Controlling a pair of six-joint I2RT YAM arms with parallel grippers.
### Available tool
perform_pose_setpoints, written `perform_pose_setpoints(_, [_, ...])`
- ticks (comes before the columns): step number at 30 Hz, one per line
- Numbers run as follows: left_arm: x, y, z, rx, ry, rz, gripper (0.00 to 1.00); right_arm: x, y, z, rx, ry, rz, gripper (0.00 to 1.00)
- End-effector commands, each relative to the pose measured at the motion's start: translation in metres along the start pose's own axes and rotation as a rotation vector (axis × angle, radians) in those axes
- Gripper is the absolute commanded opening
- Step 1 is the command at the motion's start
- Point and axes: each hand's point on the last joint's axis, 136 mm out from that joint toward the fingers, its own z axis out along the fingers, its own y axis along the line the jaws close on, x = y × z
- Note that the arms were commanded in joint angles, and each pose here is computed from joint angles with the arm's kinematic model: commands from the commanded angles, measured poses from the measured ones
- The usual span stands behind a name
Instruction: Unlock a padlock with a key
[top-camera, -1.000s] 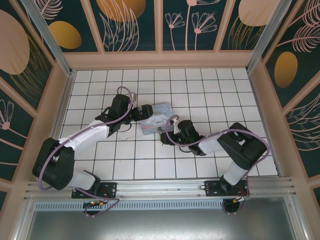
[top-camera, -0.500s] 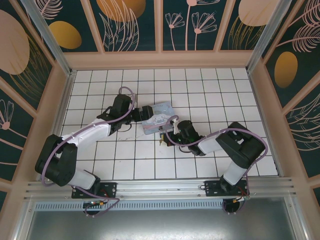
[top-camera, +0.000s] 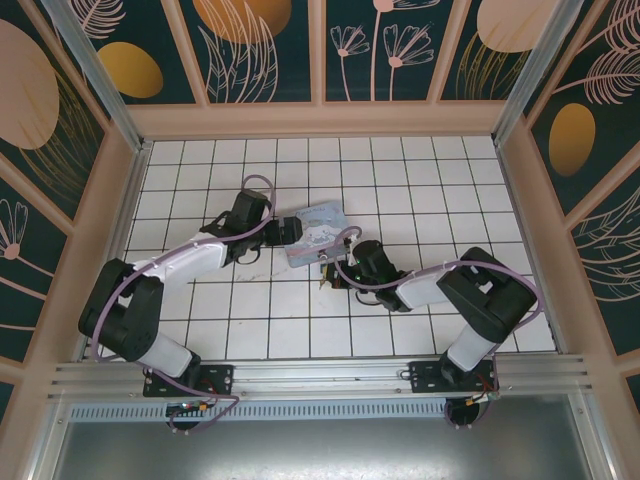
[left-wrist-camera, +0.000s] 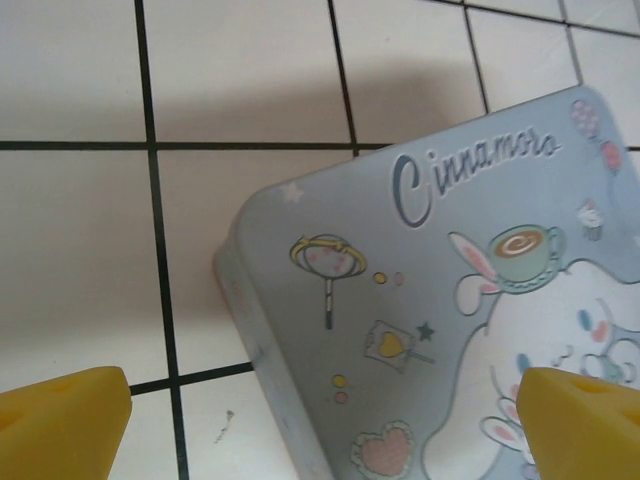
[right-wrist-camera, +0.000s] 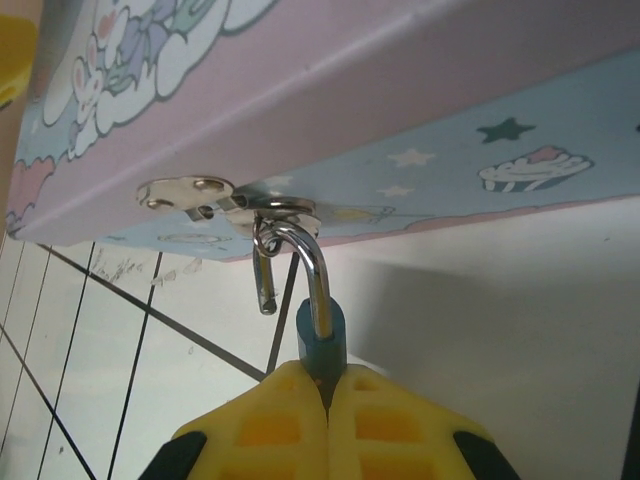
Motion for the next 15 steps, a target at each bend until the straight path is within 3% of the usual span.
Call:
perform_pose_setpoints(1, [0.003, 0.005, 0.005, -0.055, 0.014, 0.051, 0.98, -0.012, 0.011, 0.002, 0.025, -0.042, 0.061, 0.0])
perform_pose_setpoints(15, [0.032, 0.025, 0.018, -0.137, 0.058, 0.064, 0.98, -0.008, 0.0, -0.003, 0.077, -0.136, 0.285, 0.0])
